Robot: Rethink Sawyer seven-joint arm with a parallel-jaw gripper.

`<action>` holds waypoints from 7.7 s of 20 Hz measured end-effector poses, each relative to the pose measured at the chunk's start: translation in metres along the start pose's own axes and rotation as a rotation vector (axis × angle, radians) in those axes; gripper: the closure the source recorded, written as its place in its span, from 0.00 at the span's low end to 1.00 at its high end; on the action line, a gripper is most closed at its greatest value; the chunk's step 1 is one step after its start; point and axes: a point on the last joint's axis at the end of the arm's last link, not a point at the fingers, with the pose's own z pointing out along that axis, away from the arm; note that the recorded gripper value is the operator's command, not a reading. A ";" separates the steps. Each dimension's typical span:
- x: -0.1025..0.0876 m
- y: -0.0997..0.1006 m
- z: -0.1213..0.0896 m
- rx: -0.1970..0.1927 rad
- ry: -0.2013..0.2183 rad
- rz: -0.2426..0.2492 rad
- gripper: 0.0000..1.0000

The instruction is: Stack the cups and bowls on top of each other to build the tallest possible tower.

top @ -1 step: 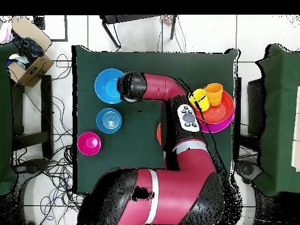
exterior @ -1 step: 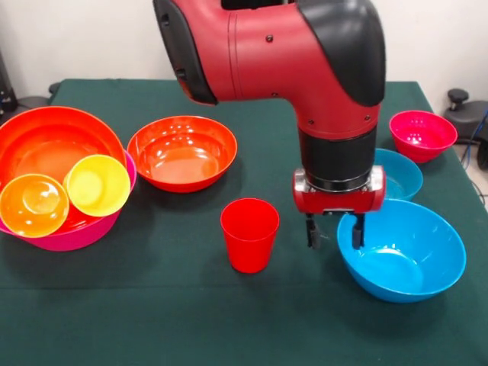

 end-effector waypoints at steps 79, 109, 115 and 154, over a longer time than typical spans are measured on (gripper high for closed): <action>-0.020 -0.051 -0.118 -0.270 -0.086 0.128 1.00; -0.021 -0.277 -0.225 -0.440 -0.298 -0.564 1.00; -0.019 -0.288 -0.213 -0.471 -0.296 -0.616 1.00; -0.069 -0.368 -0.234 -0.274 -0.247 -0.891 1.00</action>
